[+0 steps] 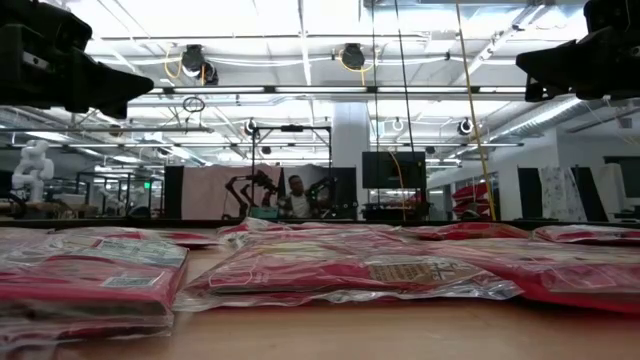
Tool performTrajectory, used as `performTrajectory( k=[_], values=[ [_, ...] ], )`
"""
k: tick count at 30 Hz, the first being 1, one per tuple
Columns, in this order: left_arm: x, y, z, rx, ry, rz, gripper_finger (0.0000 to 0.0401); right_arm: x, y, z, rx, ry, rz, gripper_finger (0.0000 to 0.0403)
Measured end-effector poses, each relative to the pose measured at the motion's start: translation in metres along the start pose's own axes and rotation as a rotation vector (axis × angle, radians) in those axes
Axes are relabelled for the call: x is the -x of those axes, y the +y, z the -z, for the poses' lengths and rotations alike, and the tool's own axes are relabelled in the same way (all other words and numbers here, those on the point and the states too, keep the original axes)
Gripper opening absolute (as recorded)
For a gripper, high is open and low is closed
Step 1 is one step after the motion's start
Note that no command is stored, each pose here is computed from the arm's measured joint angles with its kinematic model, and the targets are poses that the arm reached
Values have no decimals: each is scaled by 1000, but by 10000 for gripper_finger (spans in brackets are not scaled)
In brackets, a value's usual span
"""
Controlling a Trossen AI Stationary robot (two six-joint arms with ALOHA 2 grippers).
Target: Sort popcorn bags into baskets
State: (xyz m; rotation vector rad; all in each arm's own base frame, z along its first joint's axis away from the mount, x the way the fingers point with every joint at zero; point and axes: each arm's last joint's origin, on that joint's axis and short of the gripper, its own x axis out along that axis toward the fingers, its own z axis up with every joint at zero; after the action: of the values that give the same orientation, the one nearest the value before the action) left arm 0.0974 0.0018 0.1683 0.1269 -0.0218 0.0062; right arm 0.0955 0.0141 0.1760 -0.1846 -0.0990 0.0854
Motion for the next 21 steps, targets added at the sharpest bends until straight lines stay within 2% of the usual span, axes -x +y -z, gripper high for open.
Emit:
performTrajectory(
  k=[4, 21],
  values=[
    [0, 0, 0, 0, -1, 0, 31, 0, -2, 0, 9, 6, 58, 0],
    [0, 0, 0, 6, -3, -1, 31, 0, -2, 0, 26, 9, 55, 0]
  ],
)
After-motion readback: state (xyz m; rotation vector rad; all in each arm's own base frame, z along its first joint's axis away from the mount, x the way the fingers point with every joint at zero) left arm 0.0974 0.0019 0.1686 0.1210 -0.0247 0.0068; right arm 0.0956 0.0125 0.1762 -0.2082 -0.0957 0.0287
